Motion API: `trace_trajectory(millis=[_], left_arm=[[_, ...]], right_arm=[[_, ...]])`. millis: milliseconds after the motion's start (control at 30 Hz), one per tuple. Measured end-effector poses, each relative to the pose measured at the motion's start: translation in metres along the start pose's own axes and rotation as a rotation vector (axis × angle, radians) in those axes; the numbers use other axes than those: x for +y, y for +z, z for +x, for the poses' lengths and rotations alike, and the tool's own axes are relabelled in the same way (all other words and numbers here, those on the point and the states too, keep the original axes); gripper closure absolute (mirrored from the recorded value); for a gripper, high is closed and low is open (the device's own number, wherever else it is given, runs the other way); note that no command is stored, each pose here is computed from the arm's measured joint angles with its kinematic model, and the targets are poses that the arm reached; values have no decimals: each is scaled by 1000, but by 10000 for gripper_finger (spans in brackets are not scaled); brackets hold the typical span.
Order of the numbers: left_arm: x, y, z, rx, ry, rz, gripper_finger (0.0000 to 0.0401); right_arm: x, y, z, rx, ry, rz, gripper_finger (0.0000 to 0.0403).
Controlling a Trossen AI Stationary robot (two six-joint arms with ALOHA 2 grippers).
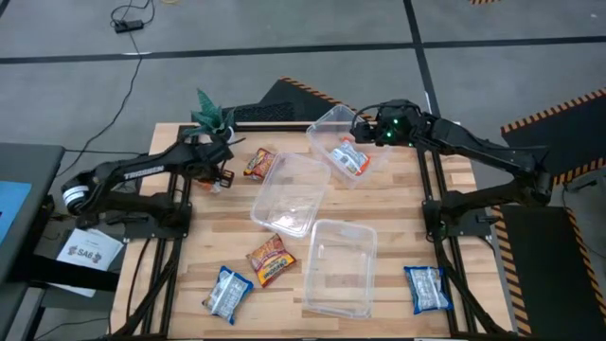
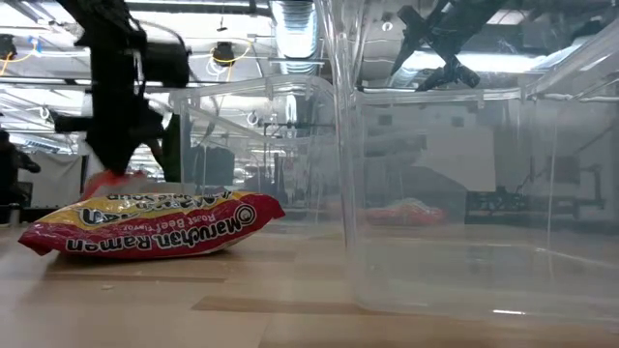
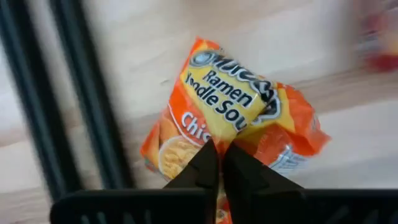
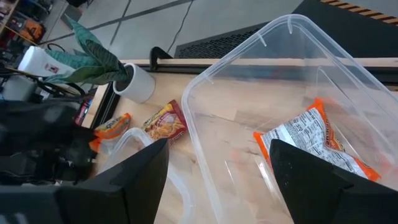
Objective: Sort Maruchan noodles
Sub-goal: Put the orange noodle pack into the top transparent bin
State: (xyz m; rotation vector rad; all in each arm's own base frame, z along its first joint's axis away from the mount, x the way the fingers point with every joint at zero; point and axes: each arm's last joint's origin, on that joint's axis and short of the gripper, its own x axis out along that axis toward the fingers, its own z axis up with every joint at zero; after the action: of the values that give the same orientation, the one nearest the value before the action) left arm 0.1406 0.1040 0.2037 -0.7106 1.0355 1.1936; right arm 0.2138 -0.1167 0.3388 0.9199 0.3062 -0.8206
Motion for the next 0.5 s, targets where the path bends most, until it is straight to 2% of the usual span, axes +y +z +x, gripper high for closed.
trace_trajectory(millis=[133,333,433,500], left_arm=[[3,11,-53,-138,-176,-3,401],[13,41,-151,-486,-384,10,401],[2,64,-183,-633,-451,61,401],[-14,81,-194,-694,-481,108,401]], right_arm=[[0,0,-1,-2,2,1,101],[1,2,-3,-15,16,4,101],[3,3,-4,-34,38,8,101],[5,7,-8,-68,75,14,101]])
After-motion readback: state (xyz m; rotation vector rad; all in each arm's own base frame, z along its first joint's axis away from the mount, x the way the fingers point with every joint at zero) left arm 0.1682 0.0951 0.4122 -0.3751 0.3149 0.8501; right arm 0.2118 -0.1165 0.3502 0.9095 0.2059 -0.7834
